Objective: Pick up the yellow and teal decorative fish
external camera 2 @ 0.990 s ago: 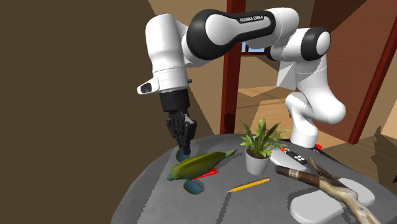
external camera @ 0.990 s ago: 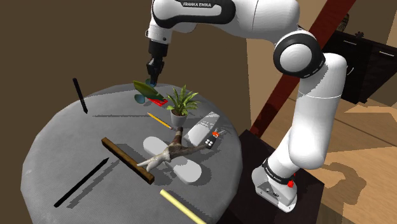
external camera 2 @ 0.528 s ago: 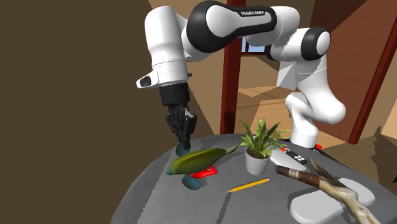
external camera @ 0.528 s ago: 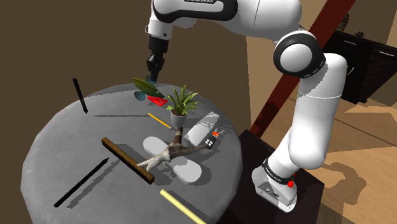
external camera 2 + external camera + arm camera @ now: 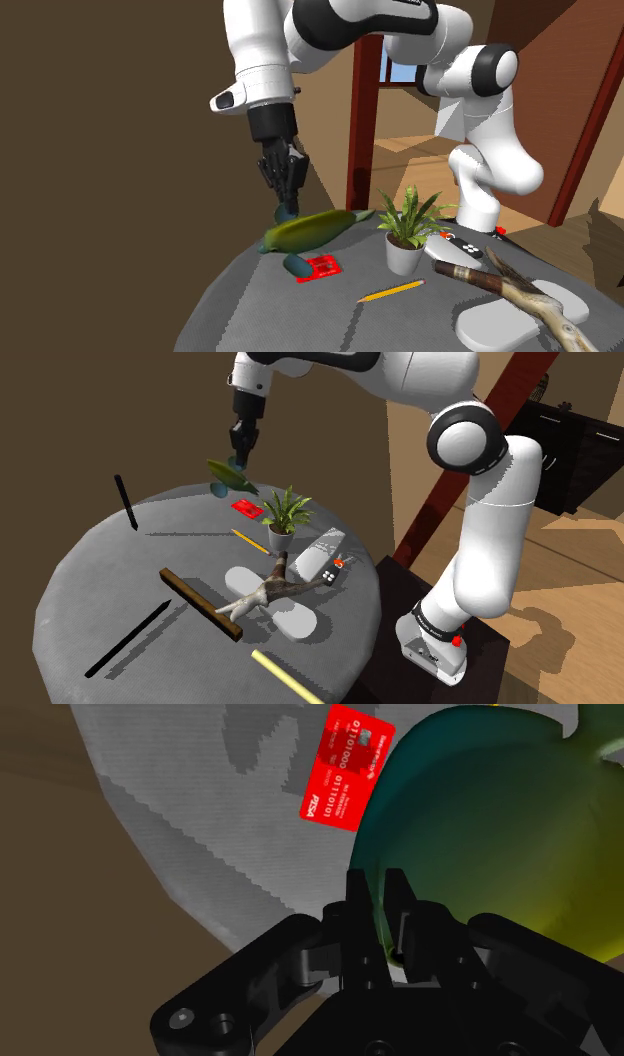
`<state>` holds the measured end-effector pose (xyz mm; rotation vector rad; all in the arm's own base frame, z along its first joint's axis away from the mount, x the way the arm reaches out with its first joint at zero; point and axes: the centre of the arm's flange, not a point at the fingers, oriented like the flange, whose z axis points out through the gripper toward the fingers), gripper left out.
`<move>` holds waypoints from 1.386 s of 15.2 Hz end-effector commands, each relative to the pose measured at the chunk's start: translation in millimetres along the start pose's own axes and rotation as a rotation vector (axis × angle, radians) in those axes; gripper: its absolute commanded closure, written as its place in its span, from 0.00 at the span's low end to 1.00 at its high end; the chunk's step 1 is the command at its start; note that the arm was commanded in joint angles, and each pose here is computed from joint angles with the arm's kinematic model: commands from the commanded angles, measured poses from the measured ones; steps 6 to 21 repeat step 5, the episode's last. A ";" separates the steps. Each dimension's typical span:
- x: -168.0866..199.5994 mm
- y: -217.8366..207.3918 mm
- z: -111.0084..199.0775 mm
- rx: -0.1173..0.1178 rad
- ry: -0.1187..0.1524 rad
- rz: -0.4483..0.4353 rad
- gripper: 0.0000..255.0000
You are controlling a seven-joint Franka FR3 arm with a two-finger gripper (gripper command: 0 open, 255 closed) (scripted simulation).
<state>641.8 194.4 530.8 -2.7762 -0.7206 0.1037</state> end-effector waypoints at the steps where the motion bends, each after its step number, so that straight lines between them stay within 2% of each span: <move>1: -0.3 -3.0 -10.9 0.000 0.000 0.000 1.00; 4: -0.4 -6.2 -21.8 0.000 0.000 0.000 1.00; 21: -0.3 -6.2 -21.8 0.000 0.000 0.000 1.00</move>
